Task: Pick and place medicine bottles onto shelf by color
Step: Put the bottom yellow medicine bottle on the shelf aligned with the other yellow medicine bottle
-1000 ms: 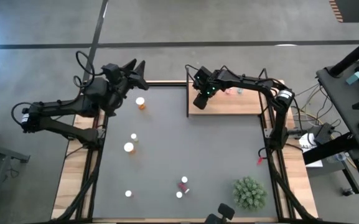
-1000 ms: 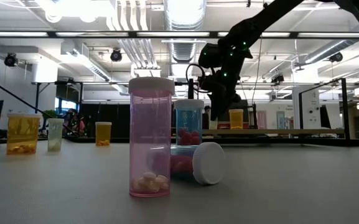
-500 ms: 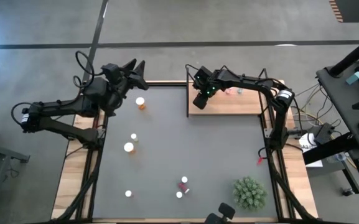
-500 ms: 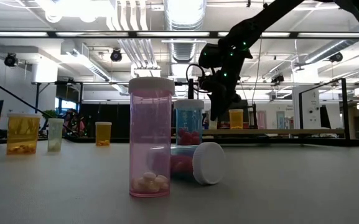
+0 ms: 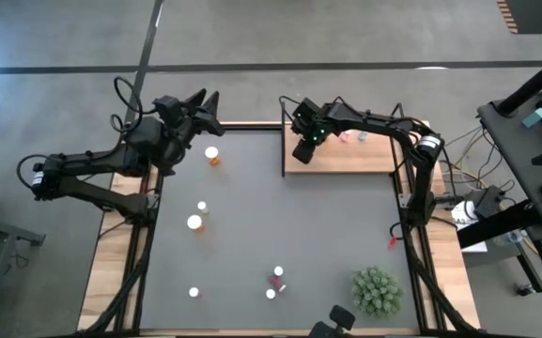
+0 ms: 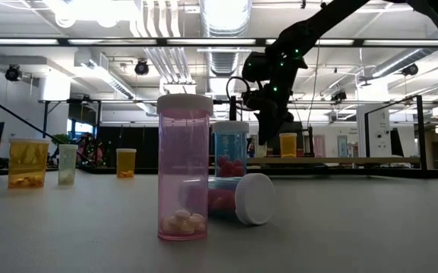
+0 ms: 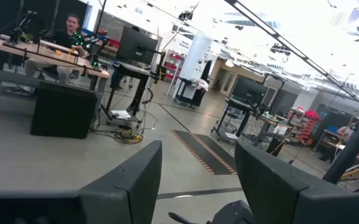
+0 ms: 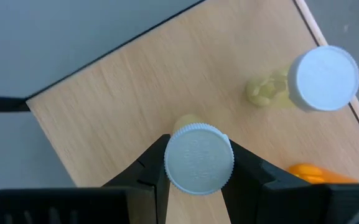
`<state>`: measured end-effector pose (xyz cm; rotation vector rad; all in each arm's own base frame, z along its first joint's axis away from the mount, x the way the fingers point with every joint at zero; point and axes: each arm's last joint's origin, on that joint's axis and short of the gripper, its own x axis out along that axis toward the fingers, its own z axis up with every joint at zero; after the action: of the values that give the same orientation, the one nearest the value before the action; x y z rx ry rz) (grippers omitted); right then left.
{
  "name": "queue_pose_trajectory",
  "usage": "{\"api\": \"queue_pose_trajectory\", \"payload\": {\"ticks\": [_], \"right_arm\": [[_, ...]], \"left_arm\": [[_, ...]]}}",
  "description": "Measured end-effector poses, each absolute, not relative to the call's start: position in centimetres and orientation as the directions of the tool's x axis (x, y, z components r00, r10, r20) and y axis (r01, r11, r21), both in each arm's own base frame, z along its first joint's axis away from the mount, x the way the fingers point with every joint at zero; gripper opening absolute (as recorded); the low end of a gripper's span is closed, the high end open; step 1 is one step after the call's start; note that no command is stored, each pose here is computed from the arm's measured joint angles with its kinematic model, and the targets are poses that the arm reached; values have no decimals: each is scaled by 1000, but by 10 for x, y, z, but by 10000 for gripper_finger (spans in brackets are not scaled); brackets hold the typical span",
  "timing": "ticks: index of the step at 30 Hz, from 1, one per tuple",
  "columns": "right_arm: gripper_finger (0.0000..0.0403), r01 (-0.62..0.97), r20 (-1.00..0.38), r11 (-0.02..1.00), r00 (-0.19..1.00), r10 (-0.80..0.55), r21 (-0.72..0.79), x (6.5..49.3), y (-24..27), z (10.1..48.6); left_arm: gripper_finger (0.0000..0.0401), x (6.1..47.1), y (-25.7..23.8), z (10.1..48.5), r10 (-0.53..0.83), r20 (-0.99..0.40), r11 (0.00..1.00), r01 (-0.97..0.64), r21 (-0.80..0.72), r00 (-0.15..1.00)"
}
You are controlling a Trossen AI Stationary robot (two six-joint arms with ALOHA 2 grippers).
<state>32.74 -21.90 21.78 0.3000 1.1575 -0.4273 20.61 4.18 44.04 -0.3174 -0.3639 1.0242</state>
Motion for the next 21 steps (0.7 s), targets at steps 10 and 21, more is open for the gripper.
{"api": "queue_pose_trajectory", "payload": {"ticks": [10, 21], "right_arm": [[102, 451, -932, 893, 325, -161, 3, 326, -219, 217], [102, 417, -934, 909, 323, -156, -8, 328, -221, 212]], "left_arm": [[187, 206, 42, 440, 871, 145, 484, -767, -421, 470], [187, 206, 42, 440, 871, 145, 484, -767, -421, 470]]}}
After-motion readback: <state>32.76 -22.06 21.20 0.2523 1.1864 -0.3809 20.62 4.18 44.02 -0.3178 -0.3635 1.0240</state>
